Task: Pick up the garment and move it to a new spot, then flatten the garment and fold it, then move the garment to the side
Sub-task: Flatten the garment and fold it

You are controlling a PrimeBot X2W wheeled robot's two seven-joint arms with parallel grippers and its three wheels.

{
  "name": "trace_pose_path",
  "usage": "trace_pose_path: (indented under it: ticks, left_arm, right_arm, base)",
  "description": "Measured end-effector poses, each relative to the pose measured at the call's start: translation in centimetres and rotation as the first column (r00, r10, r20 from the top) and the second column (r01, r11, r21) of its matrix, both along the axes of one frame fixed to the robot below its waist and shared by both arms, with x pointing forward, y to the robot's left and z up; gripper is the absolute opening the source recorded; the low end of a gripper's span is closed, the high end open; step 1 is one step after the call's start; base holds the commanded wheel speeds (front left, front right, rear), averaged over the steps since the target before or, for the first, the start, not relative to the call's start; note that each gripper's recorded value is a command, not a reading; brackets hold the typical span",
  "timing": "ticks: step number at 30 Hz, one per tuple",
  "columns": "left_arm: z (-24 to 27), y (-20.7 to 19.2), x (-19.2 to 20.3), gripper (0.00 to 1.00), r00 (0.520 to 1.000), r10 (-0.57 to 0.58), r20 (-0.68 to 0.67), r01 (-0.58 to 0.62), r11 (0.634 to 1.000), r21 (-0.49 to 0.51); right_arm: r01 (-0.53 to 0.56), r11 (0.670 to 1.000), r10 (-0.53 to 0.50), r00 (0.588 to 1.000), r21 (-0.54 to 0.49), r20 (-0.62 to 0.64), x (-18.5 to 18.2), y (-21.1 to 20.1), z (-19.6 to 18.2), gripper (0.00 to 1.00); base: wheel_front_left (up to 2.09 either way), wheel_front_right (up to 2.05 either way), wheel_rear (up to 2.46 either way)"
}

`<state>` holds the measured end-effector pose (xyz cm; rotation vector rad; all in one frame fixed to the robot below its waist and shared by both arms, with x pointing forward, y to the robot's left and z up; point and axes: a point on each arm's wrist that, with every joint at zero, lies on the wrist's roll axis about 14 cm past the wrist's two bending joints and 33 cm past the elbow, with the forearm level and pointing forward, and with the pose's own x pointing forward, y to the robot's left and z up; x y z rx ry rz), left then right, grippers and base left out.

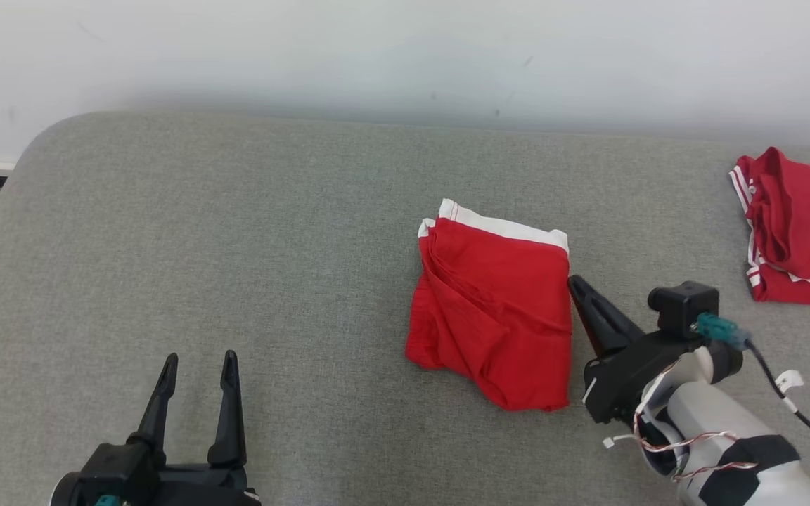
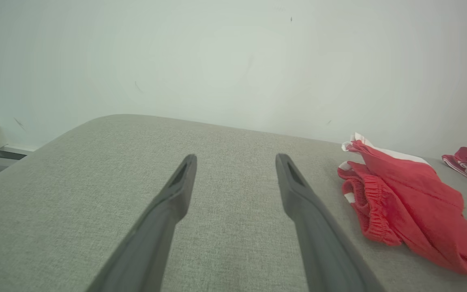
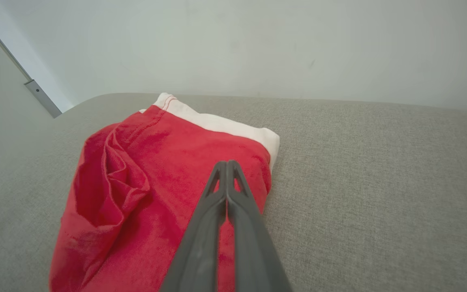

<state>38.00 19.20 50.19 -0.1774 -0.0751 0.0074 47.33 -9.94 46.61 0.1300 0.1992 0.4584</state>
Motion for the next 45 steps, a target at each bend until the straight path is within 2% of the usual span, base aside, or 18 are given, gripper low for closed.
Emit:
trace_pose_path:
  ticks: [8,12,27,40,45]
  left_arm:
    - [0.3,0.7,-0.2,1.00,1.000,0.024,0.007,-0.024,1.000,0.014]
    - [0.2,1.0,-0.3,1.00,0.999,0.032,0.003,-0.032,0.999,0.017]
    - [-0.3,1.7,-0.7,1.00,0.998,0.054,-0.015,-0.054,0.998,0.020]
    - [-0.5,2.3,-1.0,1.00,0.997,0.077,-0.022,-0.077,0.997,0.015]
    - [-0.5,2.3,-0.9,1.00,0.997,0.078,-0.021,-0.078,0.997,0.012]
  right_arm:
    - [-0.012,1.000,0.013,0.999,-0.024,0.029,-0.3,1.6,-0.7,0.00]
    - [0.000,1.000,0.000,1.000,-0.011,-0.007,-1.3,2.2,-2.3,0.00]
    - [-0.027,1.000,0.027,0.998,0.000,-0.050,-1.5,6.2,-4.0,0.00]
    - [-0.131,0.990,0.133,0.990,0.059,-0.038,-2.5,11.2,-3.2,0.00]
    - [-0.214,0.976,0.216,0.975,0.046,-0.043,-4.1,13.4,-3.6,0.00]
  base:
    - [0.00,0.00,0.00]
    - [0.00,0.00,0.00]
    - [0.00,0.00,0.00]
    - [0.00,0.00,0.00]
    - [0.00,0.00,0.00]
